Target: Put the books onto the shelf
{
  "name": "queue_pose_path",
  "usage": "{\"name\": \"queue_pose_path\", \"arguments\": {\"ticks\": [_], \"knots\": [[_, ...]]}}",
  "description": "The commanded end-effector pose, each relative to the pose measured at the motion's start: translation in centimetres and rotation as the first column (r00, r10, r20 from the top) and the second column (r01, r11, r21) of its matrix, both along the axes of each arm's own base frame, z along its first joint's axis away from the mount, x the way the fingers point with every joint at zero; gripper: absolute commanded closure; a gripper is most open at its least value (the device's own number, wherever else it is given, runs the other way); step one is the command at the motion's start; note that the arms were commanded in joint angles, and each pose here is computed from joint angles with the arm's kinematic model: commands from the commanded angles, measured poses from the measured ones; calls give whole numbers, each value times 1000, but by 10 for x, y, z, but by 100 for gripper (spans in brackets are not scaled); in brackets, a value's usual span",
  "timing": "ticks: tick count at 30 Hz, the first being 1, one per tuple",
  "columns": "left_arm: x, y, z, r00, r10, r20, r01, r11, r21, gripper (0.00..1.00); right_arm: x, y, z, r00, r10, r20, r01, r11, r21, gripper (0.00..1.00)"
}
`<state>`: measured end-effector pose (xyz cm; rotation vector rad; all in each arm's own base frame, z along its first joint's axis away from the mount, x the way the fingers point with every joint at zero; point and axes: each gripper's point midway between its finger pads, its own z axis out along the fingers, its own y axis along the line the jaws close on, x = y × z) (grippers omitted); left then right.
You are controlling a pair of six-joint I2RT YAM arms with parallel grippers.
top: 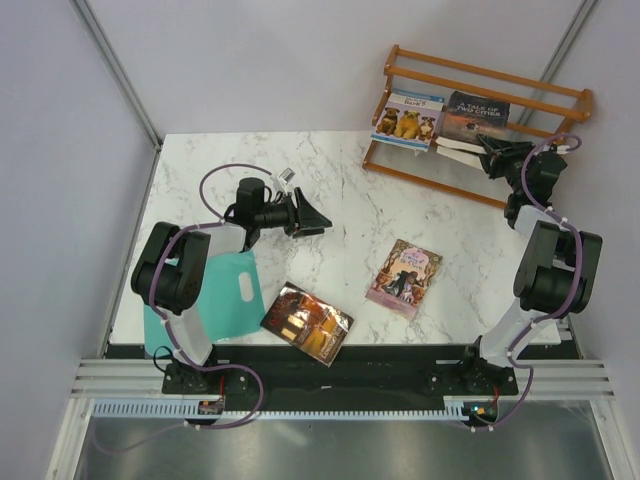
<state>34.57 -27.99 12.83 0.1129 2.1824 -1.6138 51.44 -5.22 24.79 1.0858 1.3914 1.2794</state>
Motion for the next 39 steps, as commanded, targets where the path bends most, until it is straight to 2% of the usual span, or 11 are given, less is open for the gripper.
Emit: {"name": "queue_pose_path", "arguments": {"ticks": [1, 8, 21, 39], "knots": [[0, 0, 17, 996, -12, 84, 13, 1000, -10, 31, 6, -3, 87, 963, 19, 268, 5, 996, -89, 100], [-2, 1, 18, 996, -7, 91, 8, 1000, -8, 31, 21, -7, 57, 982, 29, 189, -11, 996, -91, 100], [-4, 1, 15, 997, -8, 82, 8, 1000, -5, 31, 0, 3, -8, 998, 42, 51, -37, 995, -92, 100], [-6, 2, 15, 997, -5, 81, 6, 1000, -7, 31, -16, 10, -38, 999, 48, -11, -49, 995, -84, 100]]}}
